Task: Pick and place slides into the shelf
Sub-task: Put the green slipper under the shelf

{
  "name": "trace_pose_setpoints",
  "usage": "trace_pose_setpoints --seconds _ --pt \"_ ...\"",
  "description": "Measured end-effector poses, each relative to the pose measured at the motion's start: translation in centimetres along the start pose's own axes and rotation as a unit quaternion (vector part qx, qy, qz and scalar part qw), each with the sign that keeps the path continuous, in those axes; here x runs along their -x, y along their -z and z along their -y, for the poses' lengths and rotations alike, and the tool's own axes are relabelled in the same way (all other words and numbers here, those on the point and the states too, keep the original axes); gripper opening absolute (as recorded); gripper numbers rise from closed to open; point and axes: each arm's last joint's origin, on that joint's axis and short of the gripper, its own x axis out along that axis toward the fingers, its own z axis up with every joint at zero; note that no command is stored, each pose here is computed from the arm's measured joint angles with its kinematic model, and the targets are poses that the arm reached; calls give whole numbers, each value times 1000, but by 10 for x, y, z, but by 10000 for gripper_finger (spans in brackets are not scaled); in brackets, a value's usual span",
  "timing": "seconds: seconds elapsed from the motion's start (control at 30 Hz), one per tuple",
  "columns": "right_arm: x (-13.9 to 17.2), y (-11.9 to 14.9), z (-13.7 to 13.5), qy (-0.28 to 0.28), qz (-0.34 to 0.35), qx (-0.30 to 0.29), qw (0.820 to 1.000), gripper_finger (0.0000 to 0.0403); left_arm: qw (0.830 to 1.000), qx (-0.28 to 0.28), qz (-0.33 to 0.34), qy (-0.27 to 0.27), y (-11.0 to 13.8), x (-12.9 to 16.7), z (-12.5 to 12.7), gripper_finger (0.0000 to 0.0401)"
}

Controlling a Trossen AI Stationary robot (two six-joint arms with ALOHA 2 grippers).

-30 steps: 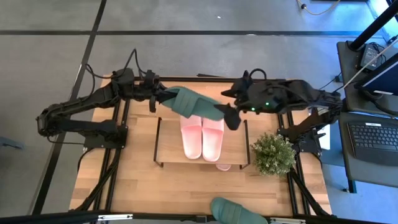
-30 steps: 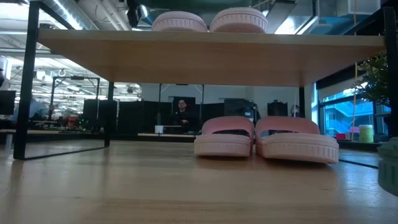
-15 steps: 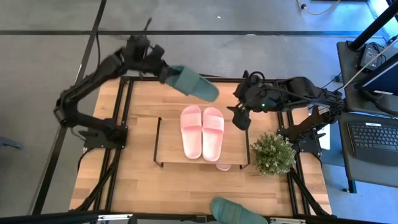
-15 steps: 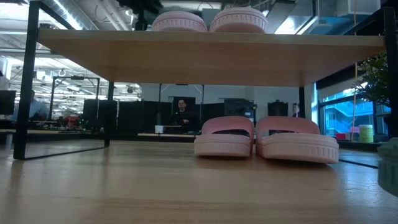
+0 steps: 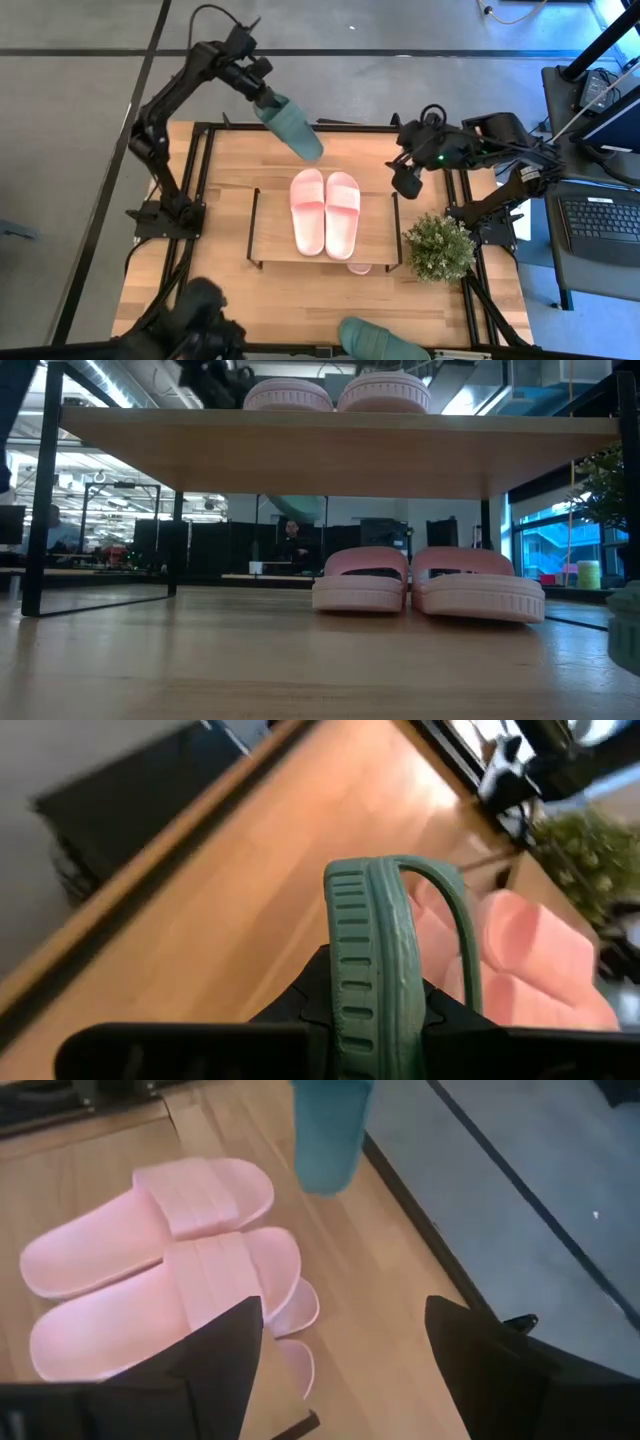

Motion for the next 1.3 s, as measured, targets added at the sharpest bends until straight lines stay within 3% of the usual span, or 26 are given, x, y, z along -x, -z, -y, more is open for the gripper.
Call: trace_pose_setpoints --seconds 0.27,0.5,0.6,0.83,1.3 --pt "2 1 1 -1 2 -40 999 280 996 11 -83 12 2 -44 -46 31" --pt "2 0 1 -2 4 -54 999 280 987 -6 -148 55 11 -72 -66 31" --pt "2 0 1 -3 5 -65 998 280 983 -30 -155 90 12 -82 -67 31" --pt "2 0 1 -3 6 -74 997 280 969 -111 -191 109 14 -111 -55 31" --pt "2 0 0 -3 6 -93 996 280 945 -129 -259 152 26 -178 -40 32"
